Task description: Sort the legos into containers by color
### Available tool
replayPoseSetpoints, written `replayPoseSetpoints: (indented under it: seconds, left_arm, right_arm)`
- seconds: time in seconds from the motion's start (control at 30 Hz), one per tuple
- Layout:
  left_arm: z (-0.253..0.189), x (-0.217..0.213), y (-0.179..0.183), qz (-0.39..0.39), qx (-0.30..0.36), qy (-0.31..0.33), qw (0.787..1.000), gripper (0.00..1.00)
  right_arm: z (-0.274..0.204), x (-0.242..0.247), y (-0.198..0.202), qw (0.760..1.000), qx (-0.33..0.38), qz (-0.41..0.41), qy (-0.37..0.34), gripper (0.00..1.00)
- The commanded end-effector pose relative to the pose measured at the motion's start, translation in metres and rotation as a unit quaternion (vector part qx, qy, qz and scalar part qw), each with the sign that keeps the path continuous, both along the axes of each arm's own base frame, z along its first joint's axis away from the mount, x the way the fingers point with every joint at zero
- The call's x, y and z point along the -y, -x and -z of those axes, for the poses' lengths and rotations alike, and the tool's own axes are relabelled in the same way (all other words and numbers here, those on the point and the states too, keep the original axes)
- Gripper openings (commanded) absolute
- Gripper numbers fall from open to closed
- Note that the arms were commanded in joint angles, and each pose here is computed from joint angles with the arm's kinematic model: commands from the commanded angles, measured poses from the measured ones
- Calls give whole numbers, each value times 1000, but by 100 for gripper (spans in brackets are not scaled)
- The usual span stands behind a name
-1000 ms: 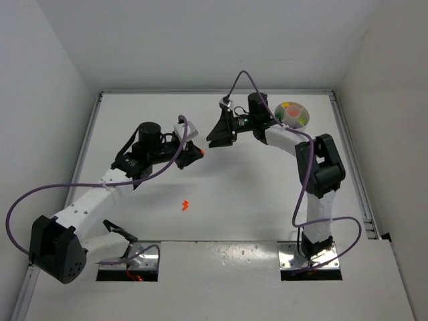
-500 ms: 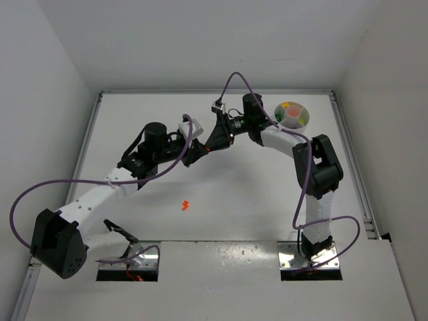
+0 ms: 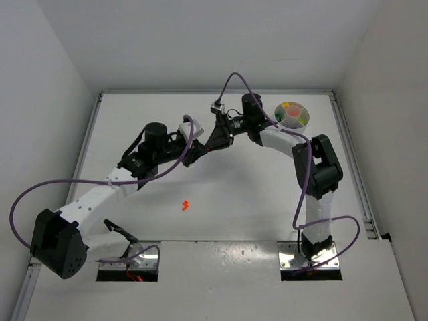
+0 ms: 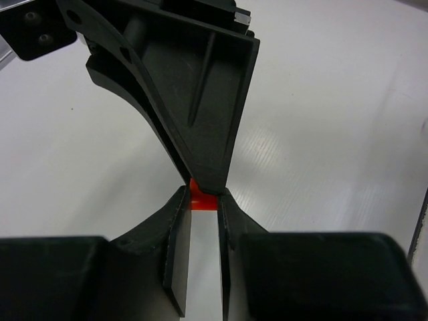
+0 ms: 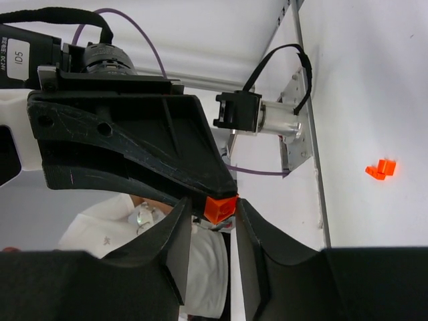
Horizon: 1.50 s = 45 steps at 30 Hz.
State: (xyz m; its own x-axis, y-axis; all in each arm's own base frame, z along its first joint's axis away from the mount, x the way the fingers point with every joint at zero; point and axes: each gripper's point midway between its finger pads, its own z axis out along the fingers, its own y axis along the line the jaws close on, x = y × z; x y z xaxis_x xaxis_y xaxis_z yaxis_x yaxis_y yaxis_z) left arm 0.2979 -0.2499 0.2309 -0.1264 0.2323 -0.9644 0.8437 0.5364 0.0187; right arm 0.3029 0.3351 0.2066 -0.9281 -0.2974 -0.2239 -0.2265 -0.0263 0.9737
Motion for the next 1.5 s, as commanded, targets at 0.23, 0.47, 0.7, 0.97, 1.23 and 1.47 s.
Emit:
replayPoseSetpoints:
  seconds: [0.23,0.47,0.7,0.97,1.23,1.47]
  left_arm:
    - [-26,5,-5,2,41,24,999,19]
    - [-17,0,-1,-7,21,10,1000,60]
    - [-9,-22,9,-40,11,-28,999,99]
    - [18,-45,-14,-131,-75,-94,984,100]
    - [31,-51,-36,-164,-89,-120,975,100]
    - [41,-50,-56,-185,-111,-138,967,100]
  right_arm:
    - [-12,-5,8,999,28,-36,-22,5]
    - [-13,9,-6,999,35,2,-19,0]
    - [-10,55,-50,992,61,113,5,0]
    - [10,156,-130,910,198,303,202,0]
    - [12,282,-171,752,307,413,413,0]
    - [27,325,-199,700,316,428,476,0]
